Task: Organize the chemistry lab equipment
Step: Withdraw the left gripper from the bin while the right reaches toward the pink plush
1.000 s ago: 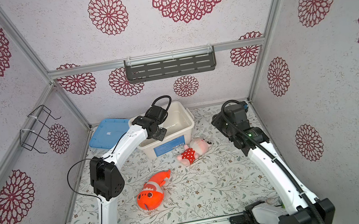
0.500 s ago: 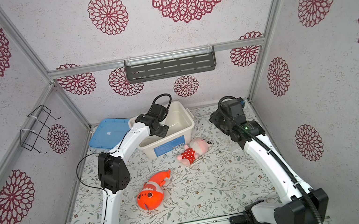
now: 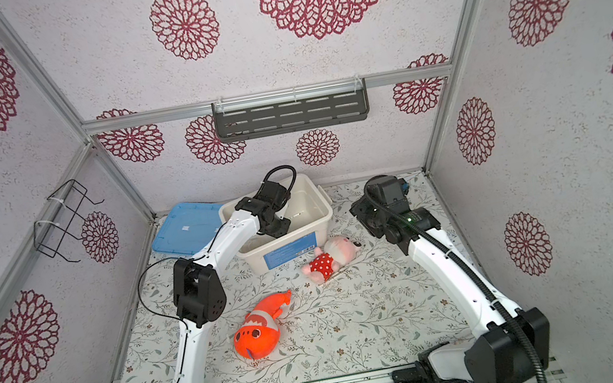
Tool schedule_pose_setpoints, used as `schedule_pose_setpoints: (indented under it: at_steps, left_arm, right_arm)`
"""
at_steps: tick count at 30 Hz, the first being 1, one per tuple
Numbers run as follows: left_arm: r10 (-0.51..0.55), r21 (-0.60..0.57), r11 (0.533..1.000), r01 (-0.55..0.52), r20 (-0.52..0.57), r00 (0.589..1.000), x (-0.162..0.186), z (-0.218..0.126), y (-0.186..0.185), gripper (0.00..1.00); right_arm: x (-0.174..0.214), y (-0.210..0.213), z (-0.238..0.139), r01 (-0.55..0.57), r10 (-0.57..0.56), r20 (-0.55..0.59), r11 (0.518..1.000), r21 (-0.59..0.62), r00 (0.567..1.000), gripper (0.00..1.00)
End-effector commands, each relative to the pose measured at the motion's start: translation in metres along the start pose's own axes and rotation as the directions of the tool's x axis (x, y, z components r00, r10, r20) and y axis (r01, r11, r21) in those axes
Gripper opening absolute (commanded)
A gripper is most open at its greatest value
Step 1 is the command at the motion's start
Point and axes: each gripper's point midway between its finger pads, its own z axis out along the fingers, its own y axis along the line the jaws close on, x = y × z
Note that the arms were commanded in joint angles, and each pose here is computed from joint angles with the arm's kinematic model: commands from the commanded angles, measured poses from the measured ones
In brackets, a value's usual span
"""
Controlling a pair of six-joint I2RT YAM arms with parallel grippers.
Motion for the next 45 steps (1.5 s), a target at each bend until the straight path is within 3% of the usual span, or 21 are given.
schedule_pose_setpoints:
  at_steps: [1,6,11,15,18,24,34,45]
  left_arm:
    - [-0.005,-0.014,1.000,0.006,0.046,0.999,-0.013,-0.033,0.010,0.53]
    - [-0.071,-0.064,0.995,0.078,0.098,0.993,-0.030,-0.090,0.032,0.51]
    - [-0.193,0.035,0.981,0.192,0.299,0.934,-0.051,-0.181,0.041,0.50]
    - [-0.235,0.030,0.970,0.243,0.388,0.891,-0.043,-0.235,0.058,0.51]
    - [-0.261,0.024,0.962,0.272,0.382,0.886,-0.027,-0.252,0.063,0.51]
    - [-0.330,0.046,0.941,0.335,0.338,0.881,0.017,-0.269,0.069,0.52]
    - [-0.475,0.119,0.880,0.460,0.236,0.848,0.096,-0.262,0.090,0.47]
    - [-0.535,0.076,0.843,0.532,0.210,0.818,0.149,-0.257,0.102,0.46]
  right_arm:
    - [0.014,-0.005,0.005,-0.098,0.100,-0.040,0.994,0.045,0.994,0.54]
    - [0.028,-0.004,0.009,-0.082,0.086,-0.046,0.993,0.084,0.995,0.55]
    - [0.056,-0.026,0.022,-0.146,0.169,-0.122,0.973,0.177,0.978,0.55]
    - [0.080,-0.051,0.026,-0.192,0.233,-0.135,0.945,0.266,0.963,0.52]
    - [0.097,-0.075,0.029,-0.242,0.298,-0.141,0.917,0.316,0.944,0.49]
    - [0.114,-0.122,0.038,-0.208,0.285,-0.132,0.885,0.417,0.949,0.46]
    - [0.152,-0.138,0.082,-0.265,0.366,-0.187,0.870,0.415,0.911,0.39]
    - [0.131,-0.144,0.120,-0.255,0.339,-0.139,0.872,0.418,0.930,0.28]
